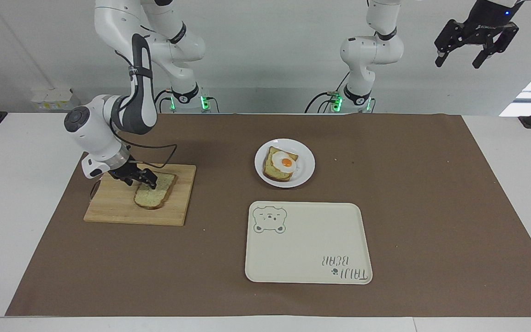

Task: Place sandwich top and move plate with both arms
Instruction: 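Close the right gripper on the bread slice edge and lift it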

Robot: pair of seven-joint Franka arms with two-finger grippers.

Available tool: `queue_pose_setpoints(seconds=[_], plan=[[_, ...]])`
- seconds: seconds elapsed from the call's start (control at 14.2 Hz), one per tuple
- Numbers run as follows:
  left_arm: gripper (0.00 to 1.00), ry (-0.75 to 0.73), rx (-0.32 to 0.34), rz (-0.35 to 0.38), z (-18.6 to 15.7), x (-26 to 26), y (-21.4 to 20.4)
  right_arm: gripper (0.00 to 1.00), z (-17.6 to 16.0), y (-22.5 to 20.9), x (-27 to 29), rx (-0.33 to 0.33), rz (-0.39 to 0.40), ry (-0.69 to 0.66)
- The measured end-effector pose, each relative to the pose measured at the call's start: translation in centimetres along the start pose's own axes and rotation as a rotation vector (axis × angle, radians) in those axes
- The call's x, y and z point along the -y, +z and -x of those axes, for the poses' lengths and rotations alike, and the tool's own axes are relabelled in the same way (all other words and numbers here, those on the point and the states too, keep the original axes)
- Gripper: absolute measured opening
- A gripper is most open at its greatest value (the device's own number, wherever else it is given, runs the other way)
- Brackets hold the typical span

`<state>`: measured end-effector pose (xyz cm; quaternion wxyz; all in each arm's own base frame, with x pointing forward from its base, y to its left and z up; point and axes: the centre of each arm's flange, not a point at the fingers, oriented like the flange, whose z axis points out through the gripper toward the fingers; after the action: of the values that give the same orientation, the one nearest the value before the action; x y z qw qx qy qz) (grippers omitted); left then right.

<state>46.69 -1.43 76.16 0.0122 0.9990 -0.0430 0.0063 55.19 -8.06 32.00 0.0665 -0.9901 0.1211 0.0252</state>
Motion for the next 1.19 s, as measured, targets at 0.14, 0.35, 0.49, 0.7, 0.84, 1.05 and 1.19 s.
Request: queue_pose_setpoints(seconds=[0.14,0.35,0.49,0.7,0.84,1.05,1.19], plan=[[1.0,0.0,0.0,0.0,0.0,0.0,0.0,1.0,0.18,0.33,-0.17,0.004,-0.006,0.007],[1.0,0.0,0.0,0.0,0.0,0.0,0.0,1.0,0.4,0.78,-0.29,0.001,-0.004,0.01],[1.0,0.0,0.0,0.0,0.0,0.0,0.0,1.0,0.44,0.89,-0.33,-0.001,-0.004,0.01],[1.0,0.0,0.0,0.0,0.0,0.0,0.0,0.8,0.47,0.97,-0.36,-0.004,-0.003,0.011],[1.0,0.0,0.0,0.0,0.0,0.0,0.0,0.55,0.46,0.93,-0.13,-0.006,-0.007,0.009],[1.0,0.0,0.0,0.0,0.0,0.0,0.0,0.27,0.44,0.57,-0.32,-0.013,-0.008,0.013],[1.0,0.0,0.0,0.0,0.0,0.0,0.0,0.07,0.43,0.51,-0.32,-0.014,-0.009,0.013]])
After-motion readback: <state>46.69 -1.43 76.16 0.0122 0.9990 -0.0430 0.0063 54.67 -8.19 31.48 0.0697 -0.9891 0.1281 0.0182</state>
